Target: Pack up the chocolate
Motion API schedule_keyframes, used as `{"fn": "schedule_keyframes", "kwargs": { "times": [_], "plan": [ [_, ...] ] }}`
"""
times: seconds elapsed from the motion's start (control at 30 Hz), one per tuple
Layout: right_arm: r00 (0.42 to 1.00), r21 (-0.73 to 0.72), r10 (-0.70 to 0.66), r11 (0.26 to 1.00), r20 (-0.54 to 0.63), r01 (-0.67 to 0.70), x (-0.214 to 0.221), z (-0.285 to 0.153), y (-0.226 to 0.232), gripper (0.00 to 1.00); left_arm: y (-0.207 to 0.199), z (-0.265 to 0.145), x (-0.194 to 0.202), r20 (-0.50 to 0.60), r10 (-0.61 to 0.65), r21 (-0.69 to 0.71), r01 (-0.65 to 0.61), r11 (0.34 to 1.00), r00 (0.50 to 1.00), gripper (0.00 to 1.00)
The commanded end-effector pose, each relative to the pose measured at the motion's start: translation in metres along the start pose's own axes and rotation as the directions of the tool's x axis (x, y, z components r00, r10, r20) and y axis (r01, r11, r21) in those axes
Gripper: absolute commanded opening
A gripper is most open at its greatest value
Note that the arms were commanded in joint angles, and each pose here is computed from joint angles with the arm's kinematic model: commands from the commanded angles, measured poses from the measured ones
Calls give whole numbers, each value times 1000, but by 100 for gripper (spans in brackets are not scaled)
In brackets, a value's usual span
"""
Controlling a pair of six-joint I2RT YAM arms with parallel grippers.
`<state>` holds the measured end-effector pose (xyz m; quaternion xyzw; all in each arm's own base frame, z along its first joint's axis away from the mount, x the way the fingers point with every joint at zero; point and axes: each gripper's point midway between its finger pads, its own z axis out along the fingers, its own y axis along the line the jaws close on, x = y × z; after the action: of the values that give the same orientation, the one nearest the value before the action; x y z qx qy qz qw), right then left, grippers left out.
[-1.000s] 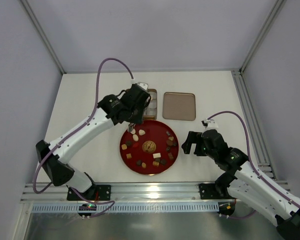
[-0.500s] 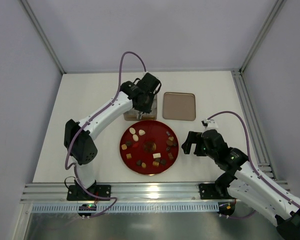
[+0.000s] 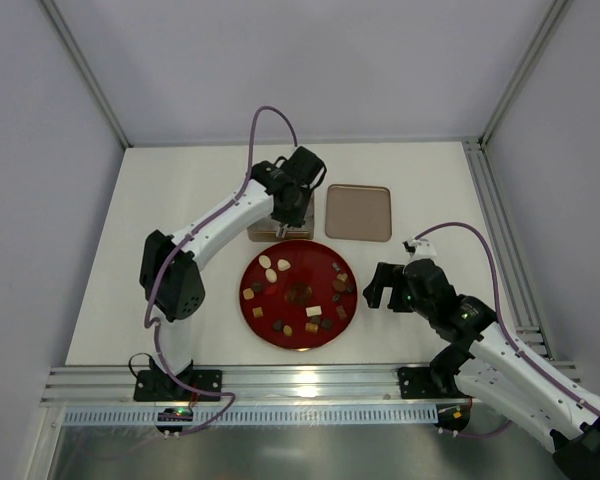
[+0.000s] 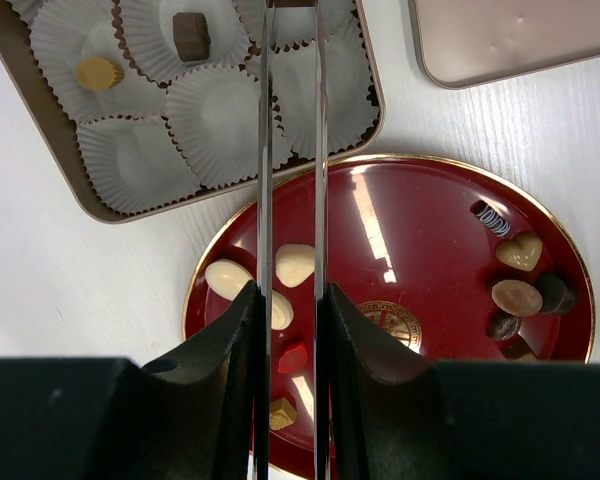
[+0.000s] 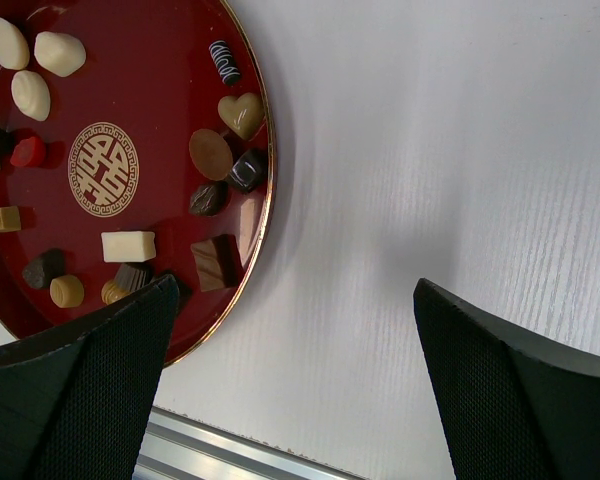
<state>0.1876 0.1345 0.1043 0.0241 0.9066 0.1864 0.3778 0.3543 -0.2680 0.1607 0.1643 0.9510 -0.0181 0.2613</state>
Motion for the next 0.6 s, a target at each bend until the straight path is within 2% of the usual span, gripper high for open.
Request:
{"fn": "schedule_keyframes", "kwargs": {
  "times": [0.0,0.2,0.57],
  "plan": [
    [1000,-15,16,1000,26,-15,-7,1,4,100,0,3,-7,22,8,16,-8,1000,1000,21],
    [999,-13,19,1000,27,-18,-7,1,4,100,3,12,-5,4,12,1,-12,1000,1000,22],
    [999,-17,16,1000,28,-16,-7,0,4,100,6,14,-9,3,16,-6,-16,1000,1000,34]
  ]
}}
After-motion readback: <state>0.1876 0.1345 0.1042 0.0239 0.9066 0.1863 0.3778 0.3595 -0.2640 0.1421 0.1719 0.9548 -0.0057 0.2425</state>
